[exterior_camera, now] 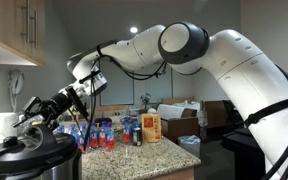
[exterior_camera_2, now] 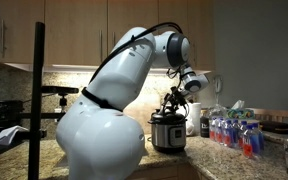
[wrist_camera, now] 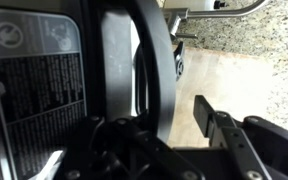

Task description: Remove the black lid from the rice cooker

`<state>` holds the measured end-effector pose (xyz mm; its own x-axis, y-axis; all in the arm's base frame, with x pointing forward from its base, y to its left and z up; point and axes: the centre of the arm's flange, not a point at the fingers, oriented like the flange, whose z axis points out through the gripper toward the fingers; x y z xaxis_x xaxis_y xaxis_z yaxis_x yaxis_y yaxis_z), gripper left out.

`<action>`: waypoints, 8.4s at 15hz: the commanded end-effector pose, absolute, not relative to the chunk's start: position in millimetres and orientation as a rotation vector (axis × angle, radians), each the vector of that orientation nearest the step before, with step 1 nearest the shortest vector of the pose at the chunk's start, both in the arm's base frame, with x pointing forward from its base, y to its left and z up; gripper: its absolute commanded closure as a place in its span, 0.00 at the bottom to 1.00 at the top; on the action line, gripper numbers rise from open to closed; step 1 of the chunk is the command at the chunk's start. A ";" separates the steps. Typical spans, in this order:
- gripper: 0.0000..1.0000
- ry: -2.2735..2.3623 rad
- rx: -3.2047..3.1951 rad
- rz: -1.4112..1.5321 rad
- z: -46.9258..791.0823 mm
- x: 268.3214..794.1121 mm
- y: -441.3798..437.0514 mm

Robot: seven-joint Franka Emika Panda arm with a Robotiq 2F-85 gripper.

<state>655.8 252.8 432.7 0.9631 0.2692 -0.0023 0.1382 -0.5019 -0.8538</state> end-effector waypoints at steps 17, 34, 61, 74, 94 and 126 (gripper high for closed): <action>0.94 -0.190 -2.141 0.139 516.3 645.8 248.0; 0.94 -0.043 -2.221 0.183 473.7 675.8 205.8; 0.94 0.050 -2.260 0.040 493.9 695.3 111.6; 0.94 0.051 -2.261 0.071 476.6 698.3 117.3; 0.95 0.284 -2.087 -0.037 494.5 690.9 -20.4; 0.95 0.738 -2.029 -0.051 378.6 593.6 -193.9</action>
